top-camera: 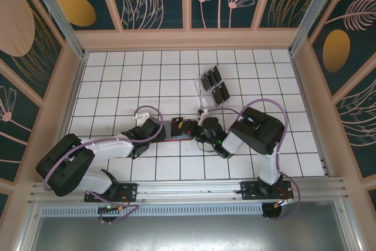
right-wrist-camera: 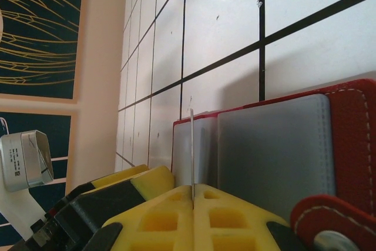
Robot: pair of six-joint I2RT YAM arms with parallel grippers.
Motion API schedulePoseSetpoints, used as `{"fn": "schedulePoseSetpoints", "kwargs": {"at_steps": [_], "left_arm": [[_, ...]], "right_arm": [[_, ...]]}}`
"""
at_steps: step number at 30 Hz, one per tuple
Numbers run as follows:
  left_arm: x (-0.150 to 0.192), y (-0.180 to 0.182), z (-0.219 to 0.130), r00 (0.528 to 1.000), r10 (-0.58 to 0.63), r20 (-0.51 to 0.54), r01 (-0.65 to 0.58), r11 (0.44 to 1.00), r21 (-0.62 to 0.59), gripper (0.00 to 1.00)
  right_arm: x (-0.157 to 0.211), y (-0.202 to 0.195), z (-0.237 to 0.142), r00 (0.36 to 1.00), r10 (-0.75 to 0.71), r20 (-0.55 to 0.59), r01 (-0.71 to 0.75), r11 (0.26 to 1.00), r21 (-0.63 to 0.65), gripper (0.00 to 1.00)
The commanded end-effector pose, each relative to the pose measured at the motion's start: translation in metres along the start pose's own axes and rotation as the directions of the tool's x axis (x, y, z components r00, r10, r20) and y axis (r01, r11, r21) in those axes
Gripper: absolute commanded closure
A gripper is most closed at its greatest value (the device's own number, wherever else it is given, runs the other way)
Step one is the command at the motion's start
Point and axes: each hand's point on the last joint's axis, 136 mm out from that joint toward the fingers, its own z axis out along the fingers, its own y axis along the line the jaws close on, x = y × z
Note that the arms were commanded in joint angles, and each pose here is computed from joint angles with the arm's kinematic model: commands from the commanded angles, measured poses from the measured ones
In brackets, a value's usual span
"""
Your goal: Put the credit cards into the card holder
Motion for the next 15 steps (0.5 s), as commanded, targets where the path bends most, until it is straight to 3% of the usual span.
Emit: {"fn": "schedulePoseSetpoints", "kwargs": {"at_steps": [1,15], "left_arm": [[0.018,0.015,0.001,0.998,0.022,-0.059,-0.024,0.999,-0.035,0.01],[0.018,0.015,0.002,0.998,0.022,-0.058,-0.024,0.999,-0.036,0.02]], "right_arm": [[-0.003,-0.003,-0.002,1.000,0.016,0.020,-0.016,1.000,0.002,1.00],[-0.007,-0.014,-0.005,0.999,0.036,0.030,-0.037,0.999,0.028,1.00]]}}
